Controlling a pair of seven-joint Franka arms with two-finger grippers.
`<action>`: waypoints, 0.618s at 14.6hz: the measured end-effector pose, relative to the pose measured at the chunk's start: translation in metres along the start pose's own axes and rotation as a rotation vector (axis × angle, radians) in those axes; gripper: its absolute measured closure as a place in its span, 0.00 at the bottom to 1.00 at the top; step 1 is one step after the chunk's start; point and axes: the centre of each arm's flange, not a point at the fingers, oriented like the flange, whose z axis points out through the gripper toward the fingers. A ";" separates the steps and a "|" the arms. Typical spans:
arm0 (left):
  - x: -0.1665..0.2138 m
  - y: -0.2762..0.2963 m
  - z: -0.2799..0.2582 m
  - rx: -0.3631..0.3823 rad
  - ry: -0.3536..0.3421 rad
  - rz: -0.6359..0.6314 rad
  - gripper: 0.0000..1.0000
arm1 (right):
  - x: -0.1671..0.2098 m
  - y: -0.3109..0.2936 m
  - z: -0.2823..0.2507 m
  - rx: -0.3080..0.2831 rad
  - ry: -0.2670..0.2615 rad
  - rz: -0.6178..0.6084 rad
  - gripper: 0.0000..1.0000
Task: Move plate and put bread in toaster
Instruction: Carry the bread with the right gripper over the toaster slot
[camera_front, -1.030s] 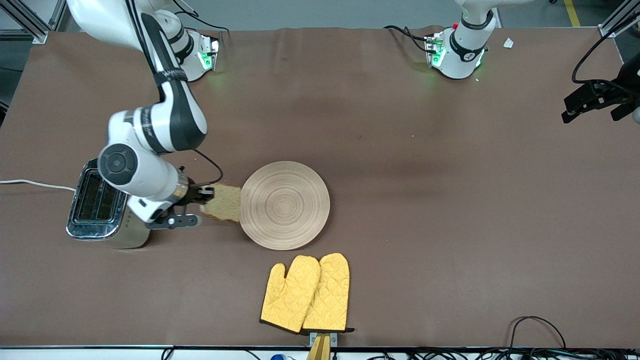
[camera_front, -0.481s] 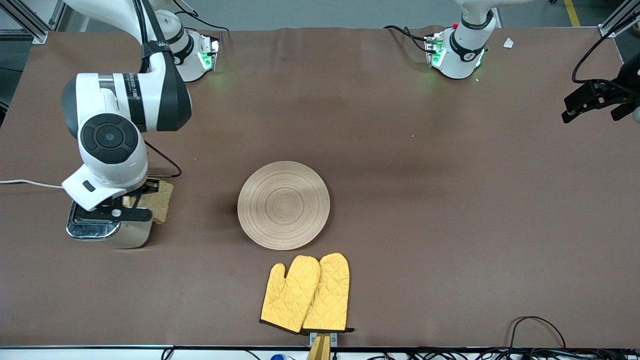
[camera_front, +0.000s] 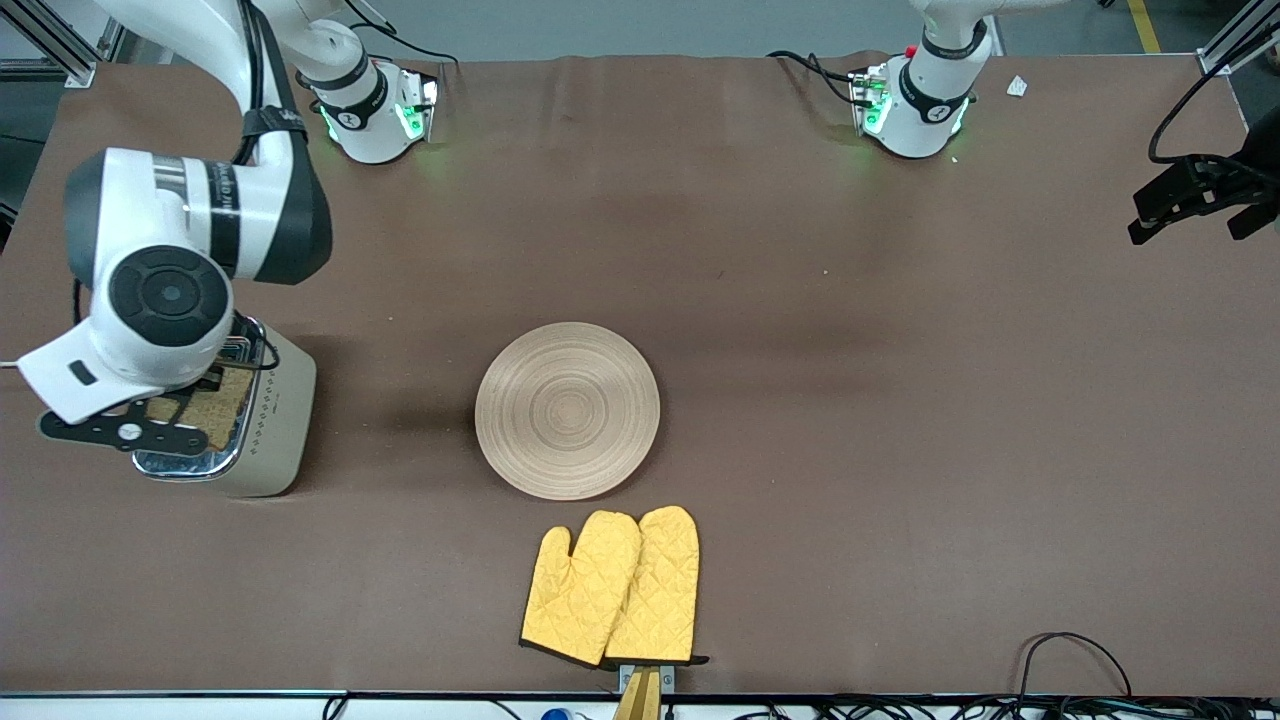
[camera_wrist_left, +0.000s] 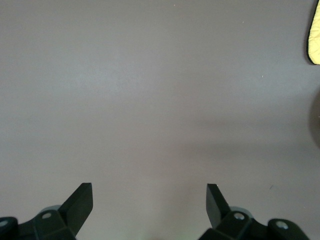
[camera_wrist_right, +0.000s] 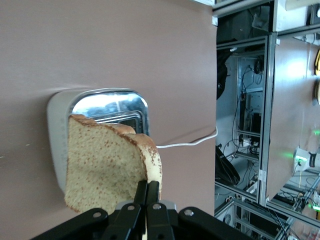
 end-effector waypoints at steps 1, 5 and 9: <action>0.000 0.000 0.000 0.000 0.000 0.000 0.00 | 0.002 0.007 0.007 -0.011 -0.009 0.009 0.98; 0.000 0.000 0.000 0.000 0.000 0.000 0.00 | 0.002 0.014 0.025 -0.061 -0.022 0.004 0.98; 0.000 0.000 0.000 0.000 0.000 0.000 0.00 | 0.000 0.009 0.046 -0.090 0.008 -0.036 0.98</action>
